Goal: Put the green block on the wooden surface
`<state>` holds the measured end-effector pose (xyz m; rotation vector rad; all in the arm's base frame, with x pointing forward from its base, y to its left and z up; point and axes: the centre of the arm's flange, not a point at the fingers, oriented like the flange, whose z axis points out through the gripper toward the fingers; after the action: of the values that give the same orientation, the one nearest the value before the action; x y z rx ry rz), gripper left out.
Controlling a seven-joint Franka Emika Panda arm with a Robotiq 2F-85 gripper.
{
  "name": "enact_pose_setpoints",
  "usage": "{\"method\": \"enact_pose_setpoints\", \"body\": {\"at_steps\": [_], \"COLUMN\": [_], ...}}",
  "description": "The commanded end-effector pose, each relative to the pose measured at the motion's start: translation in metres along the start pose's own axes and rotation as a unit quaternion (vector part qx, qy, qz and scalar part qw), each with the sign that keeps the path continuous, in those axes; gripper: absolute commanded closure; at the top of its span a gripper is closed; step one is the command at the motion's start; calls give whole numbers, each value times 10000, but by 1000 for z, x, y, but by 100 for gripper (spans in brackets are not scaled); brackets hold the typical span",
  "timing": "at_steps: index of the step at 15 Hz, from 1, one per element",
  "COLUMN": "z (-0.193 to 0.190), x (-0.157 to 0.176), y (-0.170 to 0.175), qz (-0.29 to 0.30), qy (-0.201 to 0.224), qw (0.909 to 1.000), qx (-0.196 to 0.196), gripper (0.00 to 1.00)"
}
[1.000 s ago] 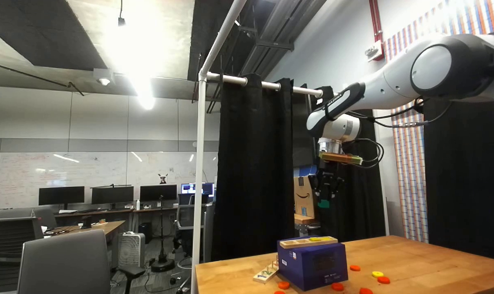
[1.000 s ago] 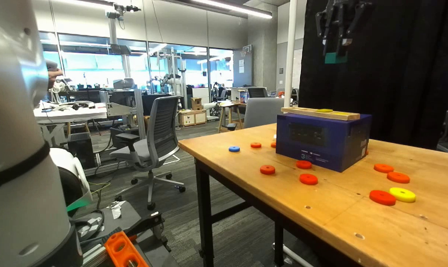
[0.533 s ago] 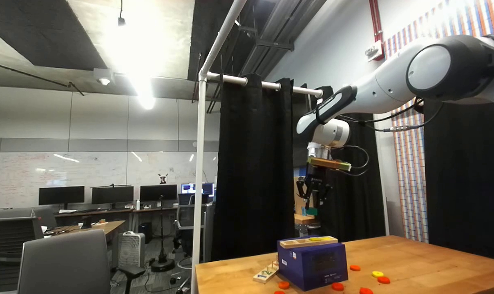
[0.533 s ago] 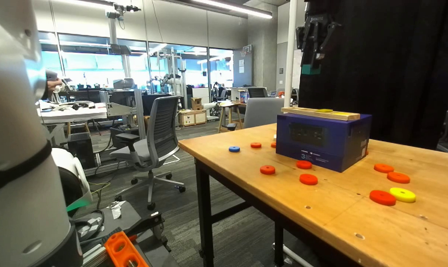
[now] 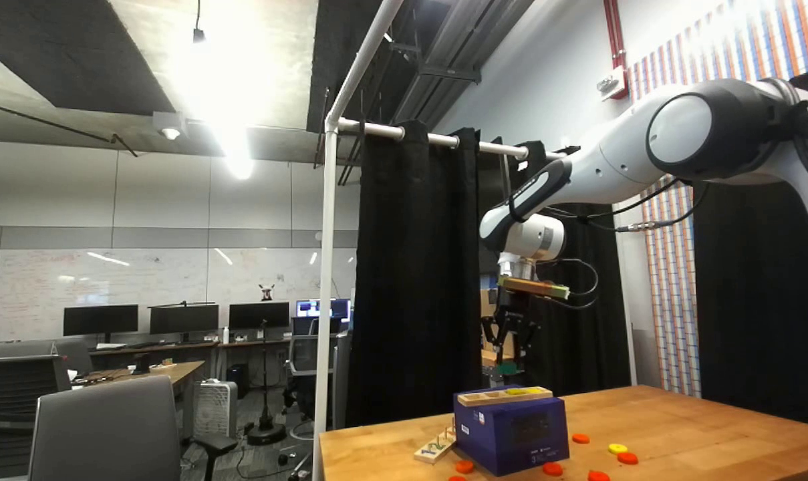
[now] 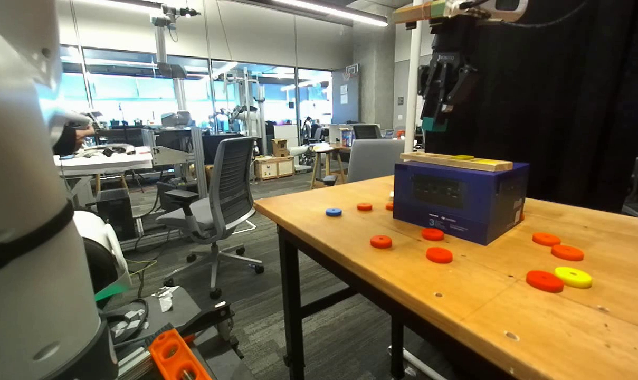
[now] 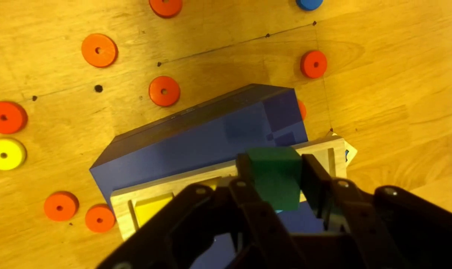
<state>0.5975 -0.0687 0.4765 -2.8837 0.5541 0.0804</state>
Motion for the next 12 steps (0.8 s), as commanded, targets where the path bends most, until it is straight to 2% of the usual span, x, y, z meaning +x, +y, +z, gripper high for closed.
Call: {"method": "enact_pose_setpoints", "body": {"at_steps": [1,12], "z": [9,29], "x": [10,28], "y": [-15,-39], "qz": [-60,-259], "qy": [-124,-272], "qw": [9999,9993], "qx": [77,-48], "gripper": [88,88]}}
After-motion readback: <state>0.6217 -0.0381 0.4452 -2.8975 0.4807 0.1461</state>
